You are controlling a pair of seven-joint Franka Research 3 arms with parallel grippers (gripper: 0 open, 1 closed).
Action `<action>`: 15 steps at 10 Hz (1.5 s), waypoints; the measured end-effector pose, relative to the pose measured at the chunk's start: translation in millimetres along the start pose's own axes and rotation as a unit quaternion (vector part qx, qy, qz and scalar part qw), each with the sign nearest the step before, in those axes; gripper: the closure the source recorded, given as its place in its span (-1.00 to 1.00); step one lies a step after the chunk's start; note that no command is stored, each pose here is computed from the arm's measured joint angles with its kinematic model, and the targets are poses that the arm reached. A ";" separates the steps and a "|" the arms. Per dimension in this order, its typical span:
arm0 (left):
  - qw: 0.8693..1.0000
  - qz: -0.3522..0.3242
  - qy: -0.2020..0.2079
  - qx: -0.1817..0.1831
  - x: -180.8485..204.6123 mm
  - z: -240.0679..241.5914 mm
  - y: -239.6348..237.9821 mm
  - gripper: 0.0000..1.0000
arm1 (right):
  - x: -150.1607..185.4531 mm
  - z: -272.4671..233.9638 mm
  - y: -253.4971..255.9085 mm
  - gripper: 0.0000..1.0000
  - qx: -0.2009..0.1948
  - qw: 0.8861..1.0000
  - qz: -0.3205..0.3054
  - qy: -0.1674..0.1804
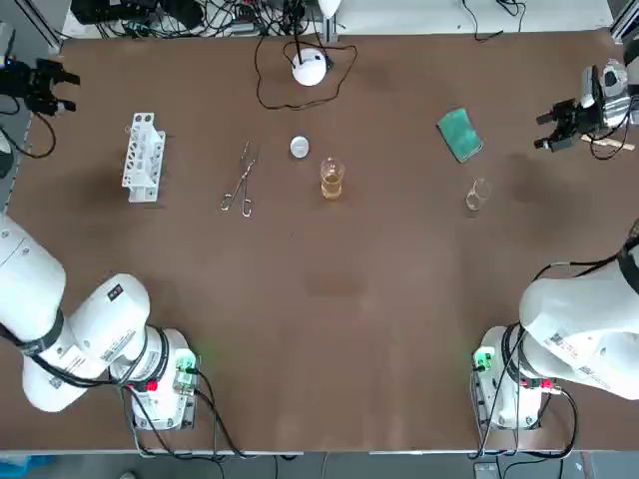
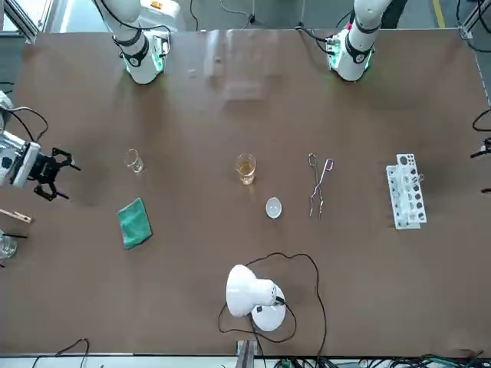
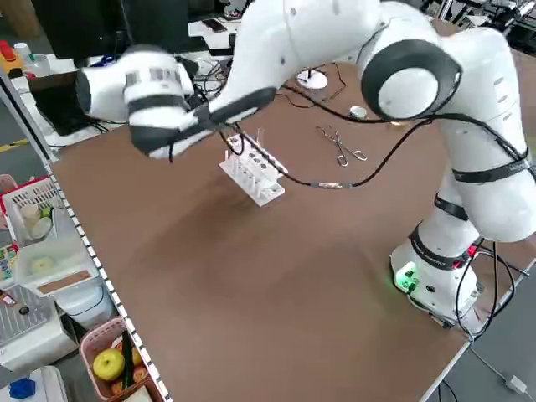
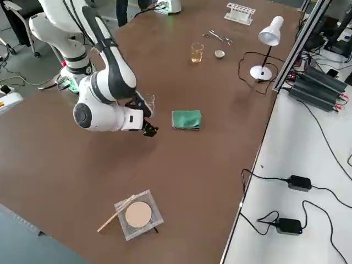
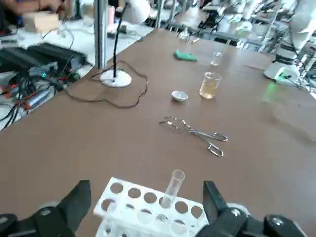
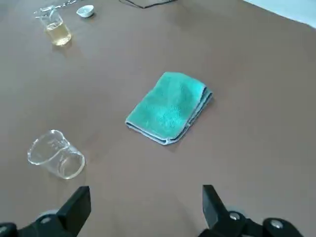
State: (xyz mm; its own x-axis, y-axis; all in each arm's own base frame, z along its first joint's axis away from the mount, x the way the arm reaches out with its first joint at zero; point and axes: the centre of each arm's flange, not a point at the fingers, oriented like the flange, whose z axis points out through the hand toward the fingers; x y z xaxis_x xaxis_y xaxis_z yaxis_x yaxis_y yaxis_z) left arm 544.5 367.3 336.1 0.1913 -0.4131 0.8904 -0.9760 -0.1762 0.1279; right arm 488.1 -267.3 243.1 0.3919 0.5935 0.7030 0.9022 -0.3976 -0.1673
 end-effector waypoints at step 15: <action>0.979 0.047 0.189 -0.063 -132.7 146.1 7.7 -0.89 | -118.6 122.3 -90.9 -1.00 0.112 0.982 -0.076 0.134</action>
State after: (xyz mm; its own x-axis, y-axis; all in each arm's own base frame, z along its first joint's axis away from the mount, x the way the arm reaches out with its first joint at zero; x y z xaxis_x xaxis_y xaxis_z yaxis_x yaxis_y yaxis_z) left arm 526.8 290.2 155.1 0.0701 -0.0580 0.9959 -0.9971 -0.0324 0.0683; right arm 381.7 -216.0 90.4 0.2160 0.4167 0.8830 0.9752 -0.1377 -0.1735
